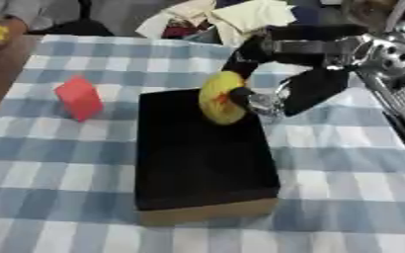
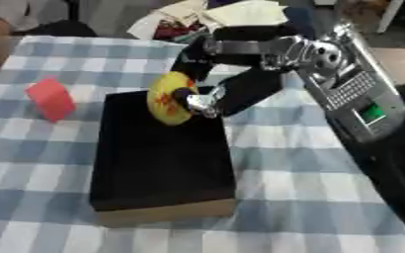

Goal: Pick up objects on the table and place them in the box.

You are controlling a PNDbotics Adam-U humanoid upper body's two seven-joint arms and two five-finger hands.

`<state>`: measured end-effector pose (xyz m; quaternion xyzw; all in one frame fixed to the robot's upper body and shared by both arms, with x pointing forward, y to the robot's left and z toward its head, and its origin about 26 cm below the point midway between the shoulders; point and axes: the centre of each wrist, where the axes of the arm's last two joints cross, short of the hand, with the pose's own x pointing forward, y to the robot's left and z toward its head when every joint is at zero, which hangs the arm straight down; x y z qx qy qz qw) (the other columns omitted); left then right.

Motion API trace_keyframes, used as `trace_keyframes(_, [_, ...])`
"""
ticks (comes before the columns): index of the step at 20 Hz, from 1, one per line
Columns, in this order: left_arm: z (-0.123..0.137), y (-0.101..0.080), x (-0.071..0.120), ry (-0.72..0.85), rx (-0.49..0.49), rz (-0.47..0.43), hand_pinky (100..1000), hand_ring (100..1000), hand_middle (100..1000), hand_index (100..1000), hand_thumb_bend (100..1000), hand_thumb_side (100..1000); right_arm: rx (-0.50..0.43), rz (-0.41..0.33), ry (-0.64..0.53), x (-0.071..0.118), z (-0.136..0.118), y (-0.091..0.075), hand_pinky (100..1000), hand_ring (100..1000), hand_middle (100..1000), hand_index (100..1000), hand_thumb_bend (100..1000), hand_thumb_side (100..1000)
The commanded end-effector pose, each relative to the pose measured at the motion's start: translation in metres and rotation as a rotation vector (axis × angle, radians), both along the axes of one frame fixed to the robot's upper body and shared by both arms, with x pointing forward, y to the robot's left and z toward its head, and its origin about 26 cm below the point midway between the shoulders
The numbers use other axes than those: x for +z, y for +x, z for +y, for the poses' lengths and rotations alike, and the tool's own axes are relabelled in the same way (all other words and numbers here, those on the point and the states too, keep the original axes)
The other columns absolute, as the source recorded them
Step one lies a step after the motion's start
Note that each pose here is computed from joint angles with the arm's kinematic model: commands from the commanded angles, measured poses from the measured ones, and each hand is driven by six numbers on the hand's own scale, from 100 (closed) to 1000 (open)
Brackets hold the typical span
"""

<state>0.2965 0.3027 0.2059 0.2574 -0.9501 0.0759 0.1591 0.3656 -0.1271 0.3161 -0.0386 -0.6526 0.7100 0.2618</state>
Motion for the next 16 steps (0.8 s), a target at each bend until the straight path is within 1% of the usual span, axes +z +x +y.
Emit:
trace_keyframes(1, [0.001,-0.002,0.011,0.026,-0.007,-0.03,557,658,700,802,199,847,0.021,-0.062,-0.007,0.004,0.009,-0.006,796,774,627,765,100,585])
trace_keyframes(2, [0.001,-0.002,0.011,0.026,-0.008,-0.03,557,658,700,802,199,847,0.027,-0.07,-0.016,0.001,0.012,-0.006,795,776,632,761,100,502])
trace_keyframes(3, [0.0,-0.002,0.011,0.027,-0.01,-0.031,557,658,700,802,199,847,0.031,-0.076,-0.024,-0.001,0.015,-0.006,794,779,631,761,100,568])
trace_keyframes(5, [0.0,-0.001,0.011,0.027,-0.011,-0.032,557,658,700,802,198,846,0.036,-0.094,-0.043,-0.006,0.018,-0.005,792,782,645,752,100,530])
trace_keyframes(7, [0.0,-0.001,0.012,0.027,-0.011,-0.032,557,658,700,802,198,847,0.046,-0.121,-0.064,-0.01,0.022,-0.005,793,788,660,752,100,519])
trace_keyframes(9, [0.0,-0.001,0.011,0.026,-0.012,-0.032,557,658,700,802,198,847,0.053,-0.154,-0.078,-0.012,0.024,-0.004,795,792,672,754,100,525])
trace_keyframes(12, [0.0,-0.001,0.011,0.025,-0.012,-0.031,557,658,700,801,197,847,0.059,-0.205,-0.093,-0.014,0.025,-0.003,797,797,713,775,100,559])
trace_keyframes(13, [0.0,-0.001,0.011,0.025,-0.012,-0.03,556,658,700,801,201,843,0.062,-0.225,-0.098,-0.013,0.025,-0.003,797,805,736,788,141,588])
trace_keyframes(15, [0.0,-0.001,0.011,0.025,-0.012,-0.029,556,657,700,801,197,847,0.074,-0.261,-0.122,-0.013,0.027,-0.003,804,815,753,799,173,607])
trace_keyframes(16, [0.0,-0.001,0.011,0.025,-0.012,-0.029,556,657,700,801,197,847,0.083,-0.278,-0.14,-0.013,0.028,-0.004,819,834,782,818,232,634])
